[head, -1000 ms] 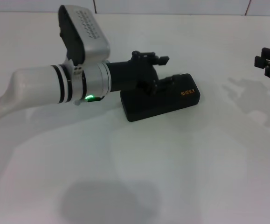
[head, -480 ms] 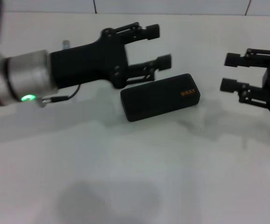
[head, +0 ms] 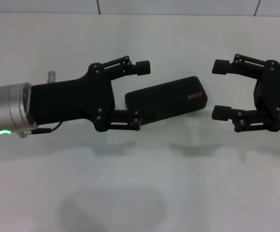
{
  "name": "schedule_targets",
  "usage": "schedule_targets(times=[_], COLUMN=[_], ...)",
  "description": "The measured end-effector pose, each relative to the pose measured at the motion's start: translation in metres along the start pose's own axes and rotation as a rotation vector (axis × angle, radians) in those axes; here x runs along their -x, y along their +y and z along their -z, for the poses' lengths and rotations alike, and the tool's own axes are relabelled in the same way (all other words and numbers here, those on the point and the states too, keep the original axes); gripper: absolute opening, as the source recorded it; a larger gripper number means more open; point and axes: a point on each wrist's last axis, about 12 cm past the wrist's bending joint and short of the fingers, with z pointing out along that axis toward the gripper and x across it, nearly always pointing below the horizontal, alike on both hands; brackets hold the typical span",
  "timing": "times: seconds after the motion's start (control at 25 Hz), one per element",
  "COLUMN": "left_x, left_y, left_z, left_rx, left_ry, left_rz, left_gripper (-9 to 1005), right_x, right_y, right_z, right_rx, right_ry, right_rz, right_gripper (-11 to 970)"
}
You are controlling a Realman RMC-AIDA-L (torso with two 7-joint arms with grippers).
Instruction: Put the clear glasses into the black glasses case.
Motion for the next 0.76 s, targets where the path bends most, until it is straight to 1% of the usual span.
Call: schedule_targets(times=[0.24, 0.76], left_x=[-0.0045, -0.0021], left_y=[-0.0059, -0.0092], left_z=[0.0049, 0.0103], left_rx=[-0.006, -0.028], left_ry=[0.01, 0.028], left_rz=[-0.033, -0.07], left_gripper=[895, 895], right_x=[-0.0041, -0.0051], right_y=[0.0009, 0.0009], right_z=[-0.0034, -0.0042], right_rx=[-0.005, -0.004], right_ry=[-0.017, -0.014], right_rz=[0.014, 0.035], right_gripper=[888, 888])
